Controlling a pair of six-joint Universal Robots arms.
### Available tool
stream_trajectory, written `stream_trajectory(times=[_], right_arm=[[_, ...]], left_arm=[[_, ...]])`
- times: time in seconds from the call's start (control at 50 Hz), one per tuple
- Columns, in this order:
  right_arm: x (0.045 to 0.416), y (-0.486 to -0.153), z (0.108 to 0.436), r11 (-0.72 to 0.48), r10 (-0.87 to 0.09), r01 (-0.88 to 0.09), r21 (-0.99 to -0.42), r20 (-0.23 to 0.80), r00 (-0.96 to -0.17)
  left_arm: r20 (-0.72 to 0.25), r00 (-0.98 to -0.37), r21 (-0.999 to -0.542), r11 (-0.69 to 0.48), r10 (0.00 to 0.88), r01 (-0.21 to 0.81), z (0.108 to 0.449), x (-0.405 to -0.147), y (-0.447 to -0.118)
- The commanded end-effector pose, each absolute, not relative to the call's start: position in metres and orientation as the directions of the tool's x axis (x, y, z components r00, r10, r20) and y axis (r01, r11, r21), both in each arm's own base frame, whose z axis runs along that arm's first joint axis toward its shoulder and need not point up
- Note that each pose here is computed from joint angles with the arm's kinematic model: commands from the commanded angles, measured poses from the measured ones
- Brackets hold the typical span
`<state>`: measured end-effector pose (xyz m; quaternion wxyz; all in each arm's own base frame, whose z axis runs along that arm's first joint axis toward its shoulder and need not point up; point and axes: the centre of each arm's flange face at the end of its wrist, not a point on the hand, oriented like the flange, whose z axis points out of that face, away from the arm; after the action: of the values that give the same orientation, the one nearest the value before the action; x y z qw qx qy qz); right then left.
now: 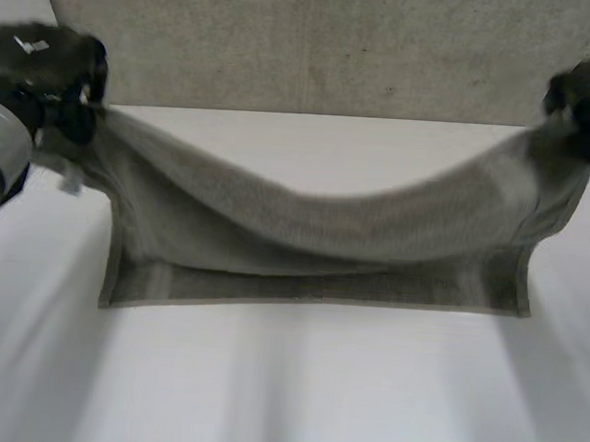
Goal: Fold the towel.
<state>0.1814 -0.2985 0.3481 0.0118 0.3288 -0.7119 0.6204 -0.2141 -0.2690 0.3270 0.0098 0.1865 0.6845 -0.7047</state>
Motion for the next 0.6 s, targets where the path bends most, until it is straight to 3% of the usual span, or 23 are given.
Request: stream_trajectory(times=[0.02, 0.08, 0.12, 0.14, 0.16, 0.18, 0.2, 0.22, 0.24, 0.26, 0.28, 0.3, 0.32, 0.34, 0.38, 0.44, 0.46, 0.5, 0.52, 0.54, 0.56, 0.6], right_arm=[[0.202, -0.315, 0.292, 0.121, -0.543, -0.616, -0.778, 0.468, -0.697], [0.211, -0.332, 0.284, 0.093, -0.535, -0.648, -0.756, 0.511, -0.673], [0.216, -0.344, 0.29, 0.048, -0.5, -0.643, -0.765, 0.539, -0.678], [0.223, -0.357, 0.302, -0.029, -0.451, -0.624, -0.781, 0.568, -0.689], [0.232, -0.368, 0.319, -0.131, -0.391, -0.587, -0.799, 0.586, -0.71], [0.232, -0.368, 0.319, -0.132, -0.39, -0.586, -0.799, 0.586, -0.71], [0.241, -0.376, 0.34, -0.247, -0.321, -0.525, -0.815, 0.58, -0.749], [0.245, -0.384, 0.36, -0.356, -0.254, -0.444, -0.822, 0.542, -0.801], [0.245, -0.384, 0.36, -0.357, -0.253, -0.443, -0.822, 0.542, -0.801], [0.245, -0.387, 0.382, -0.461, -0.202, -0.355, -0.813, 0.486, -0.85], [0.245, -0.388, 0.382, -0.462, -0.202, -0.354, -0.813, 0.485, -0.851], [0.24, -0.384, 0.406, -0.558, -0.169, -0.265, -0.787, 0.42, -0.891], [0.236, -0.375, 0.425, -0.626, -0.165, -0.183, -0.758, 0.358, -0.919], [0.235, -0.375, 0.426, -0.627, -0.165, -0.182, -0.758, 0.358, -0.919], [0.224, -0.362, 0.441, -0.675, -0.193, -0.089, -0.732, 0.292, -0.937], [0.22, -0.363, 0.434, -0.653, -0.211, -0.077, -0.753, 0.279, -0.937], [0.216, -0.367, 0.419, -0.613, -0.23, -0.081, -0.786, 0.276, -0.933], [0.216, -0.368, 0.406, -0.577, -0.259, -0.087, -0.812, 0.283, -0.924], [0.216, -0.368, 0.389, -0.532, -0.295, -0.096, -0.841, 0.29, -0.91], [0.217, -0.366, 0.37, -0.486, -0.337, -0.104, -0.868, 0.296, -0.894], [0.217, -0.366, 0.37, -0.485, -0.338, -0.104, -0.868, 0.296, -0.894], [0.219, -0.364, 0.354, -0.45, -0.378, -0.113, -0.886, 0.303, -0.875]], left_arm=[[-0.323, -0.895, -0.919, 0.125, 0.306, 0.374, 0.275, -0.228, -0.314], [-0.343, -0.891, -0.913, 0.115, 0.298, 0.391, 0.274, -0.231, -0.327], [-0.366, -0.889, -0.919, 0.042, 0.276, 0.391, 0.287, -0.238, -0.351], [-0.366, -0.889, -0.919, 0.042, 0.276, 0.391, 0.287, -0.238, -0.351], [-0.36, -0.898, -0.93, -0.019, 0.253, 0.367, 0.303, -0.241, -0.36], [-0.343, -0.913, -0.939, -0.107, 0.221, 0.327, 0.327, -0.245, -0.367], [-0.343, -0.913, -0.939, -0.108, 0.221, 0.326, 0.328, -0.245, -0.367], [-0.306, -0.931, -0.941, -0.213, 0.196, 0.264, 0.356, -0.25, -0.37], [-0.306, -0.932, -0.94, -0.214, 0.196, 0.264, 0.356, -0.25, -0.37], [-0.251, -0.951, -0.928, -0.324, 0.179, 0.184, 0.384, -0.254, -0.371], [-0.183, -0.97, -0.904, -0.415, 0.162, 0.101, 0.408, -0.251, -0.372], [-0.182, -0.97, -0.904, -0.416, 0.162, 0.1, 0.408, -0.251, -0.372], [-0.116, -0.979, -0.874, -0.486, 0.166, 0.021, 0.427, -0.249, -0.371], [-0.068, -0.981, -0.841, -0.54, 0.18, -0.041, 0.444, -0.248, -0.366], [-0.035, -0.98, -0.818, -0.569, 0.197, -0.085, 0.455, -0.247, -0.36], [-0.031, -0.979, -0.838, -0.538, 0.203, -0.085, 0.447, -0.245, -0.36], [-0.031, -0.979, -0.839, -0.538, 0.203, -0.085, 0.447, -0.245, -0.36], [-0.047, -0.976, -0.901, -0.431, 0.213, -0.05, 0.413, -0.245, -0.363], [-0.048, -0.976, -0.901, -0.431, 0.213, -0.05, 0.413, -0.245, -0.363], [-0.054, -0.975, -0.929, -0.369, 0.215, -0.029, 0.391, -0.245, -0.365], [-0.054, -0.975, -0.929, -0.368, 0.215, -0.029, 0.391, -0.245, -0.365], [-0.066, -0.973, -0.971, -0.239, 0.221, 0.012, 0.346, -0.243, -0.363]])
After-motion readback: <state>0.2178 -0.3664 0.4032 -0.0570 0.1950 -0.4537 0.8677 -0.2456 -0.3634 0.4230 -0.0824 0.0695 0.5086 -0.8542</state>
